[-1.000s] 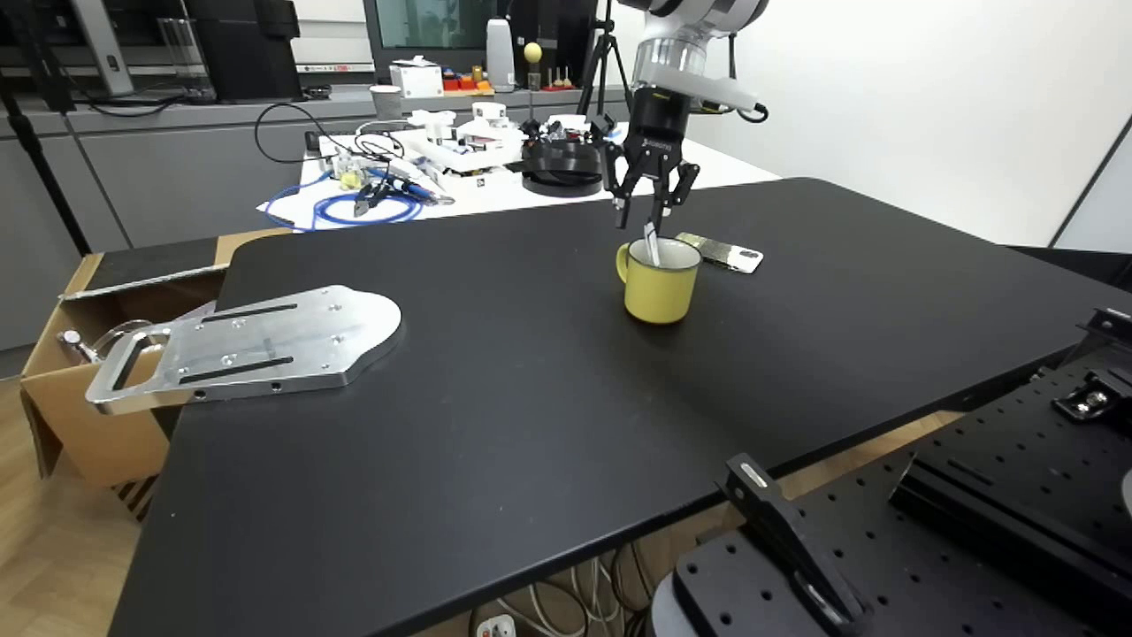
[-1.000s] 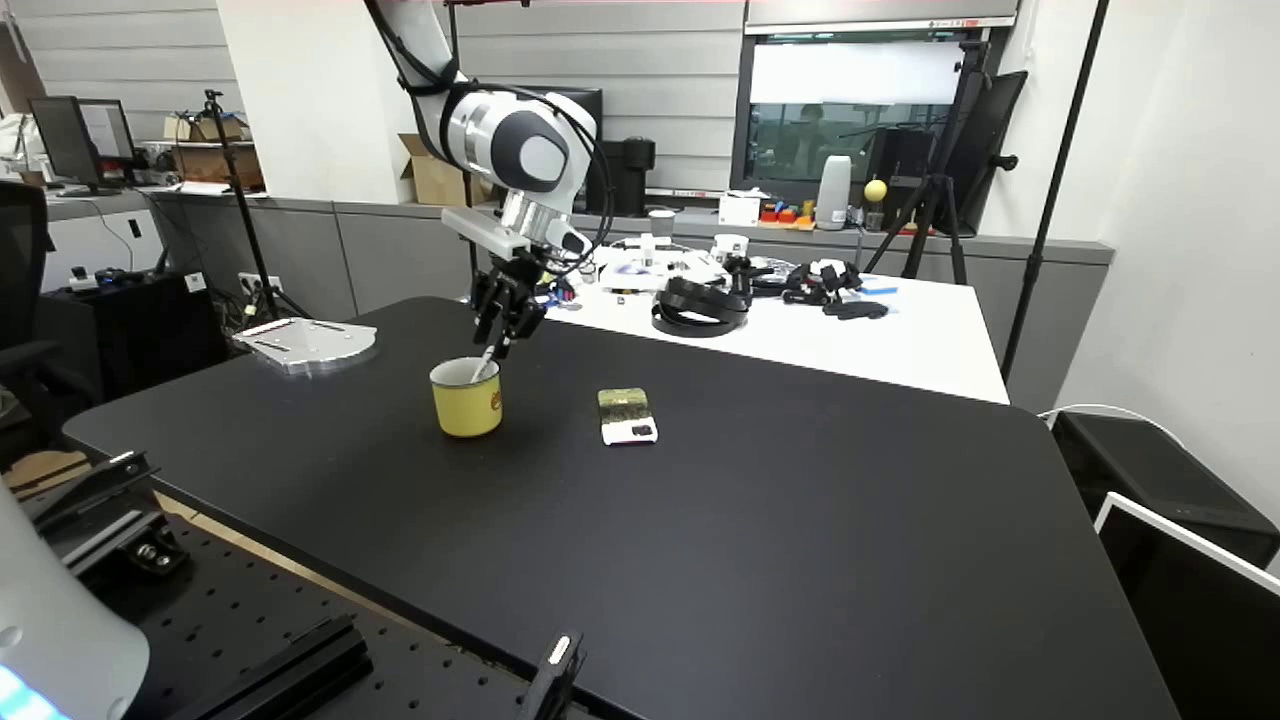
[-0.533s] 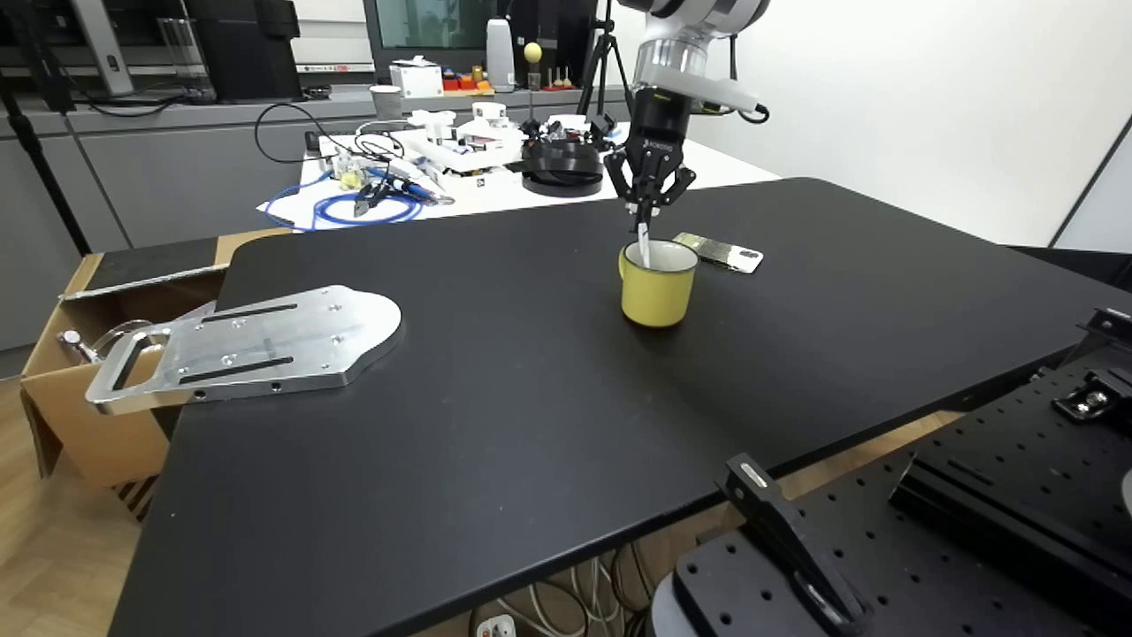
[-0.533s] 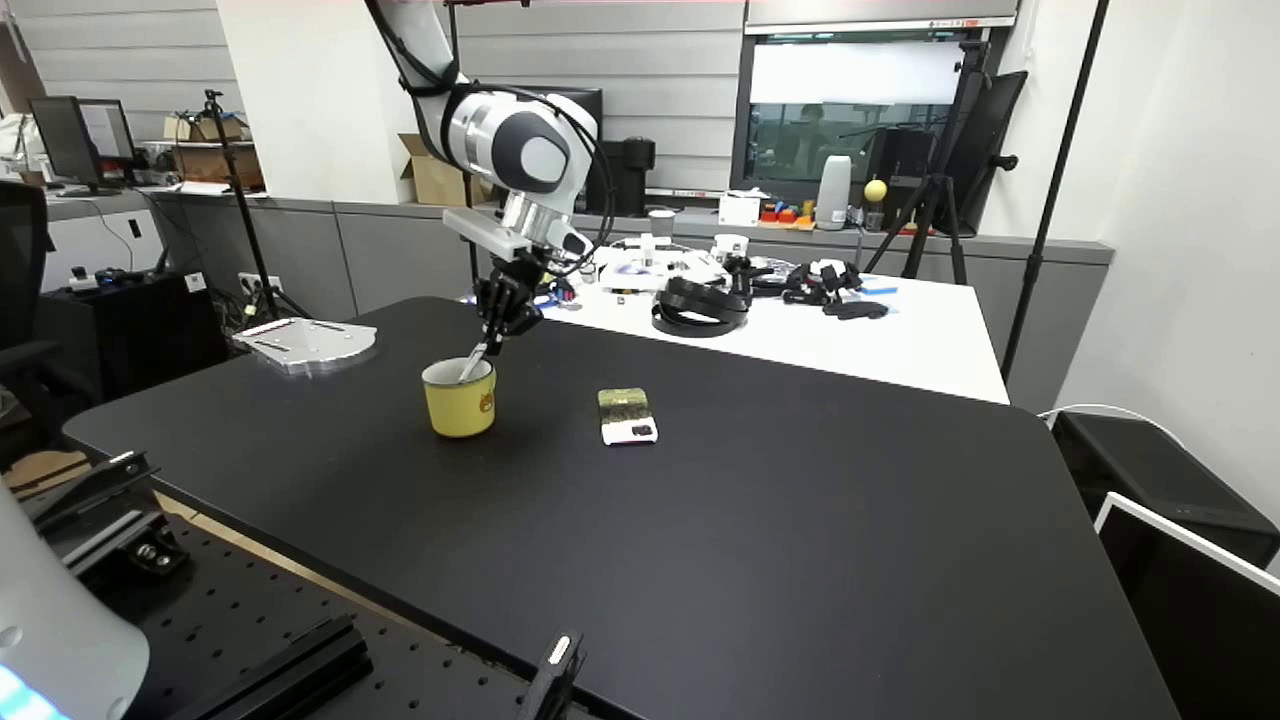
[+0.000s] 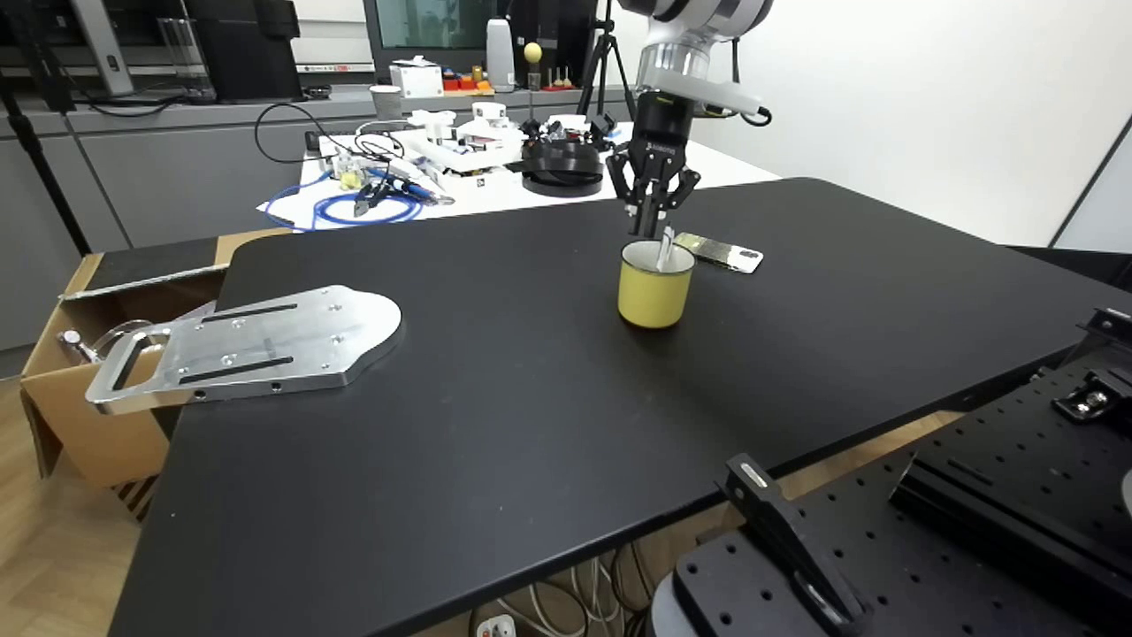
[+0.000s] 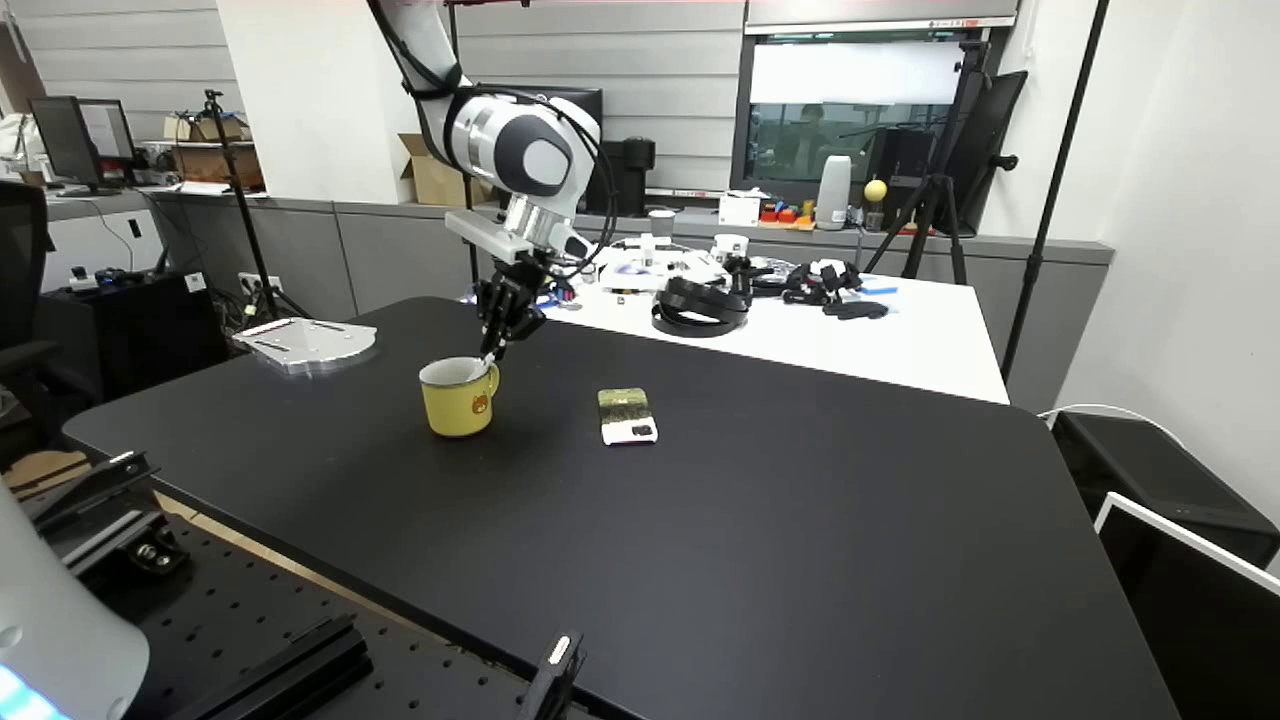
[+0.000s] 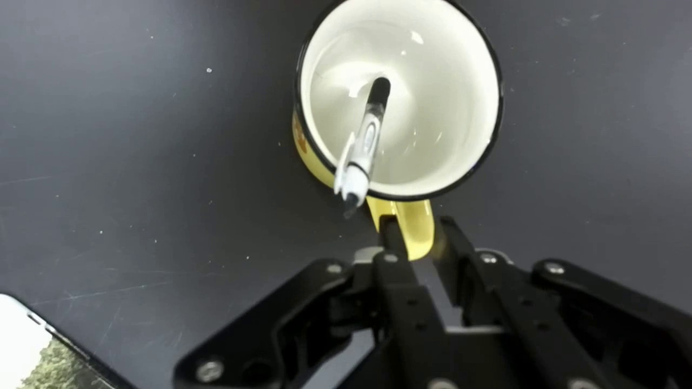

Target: Remove the pen from the cup and put it on the table

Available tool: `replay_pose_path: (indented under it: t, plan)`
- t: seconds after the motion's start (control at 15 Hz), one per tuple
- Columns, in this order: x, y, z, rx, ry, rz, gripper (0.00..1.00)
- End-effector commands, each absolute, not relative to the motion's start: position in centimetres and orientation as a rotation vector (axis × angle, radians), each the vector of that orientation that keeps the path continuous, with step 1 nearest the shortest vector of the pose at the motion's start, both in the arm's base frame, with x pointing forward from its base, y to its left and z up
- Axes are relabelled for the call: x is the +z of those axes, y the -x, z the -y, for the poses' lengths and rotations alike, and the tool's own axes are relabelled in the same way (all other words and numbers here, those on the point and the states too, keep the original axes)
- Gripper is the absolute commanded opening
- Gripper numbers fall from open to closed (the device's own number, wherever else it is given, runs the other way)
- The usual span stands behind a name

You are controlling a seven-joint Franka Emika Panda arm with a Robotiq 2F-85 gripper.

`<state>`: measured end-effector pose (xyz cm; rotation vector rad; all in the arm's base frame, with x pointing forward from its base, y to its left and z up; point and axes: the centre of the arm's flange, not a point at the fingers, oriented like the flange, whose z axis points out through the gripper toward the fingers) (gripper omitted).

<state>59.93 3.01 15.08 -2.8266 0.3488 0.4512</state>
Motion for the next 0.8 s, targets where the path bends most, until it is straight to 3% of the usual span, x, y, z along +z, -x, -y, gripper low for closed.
replay_pose_path:
  t: [0.0,0.47,0.73]
  plan:
    - [15.5,-60.1,-2.7,0.470,2.818,-0.361,0.53]
    - [16.5,-59.4,-1.9,0.531,2.833,-0.403,0.98]
    - [17.1,-58.8,-0.6,0.578,2.848,-0.543,1.00]
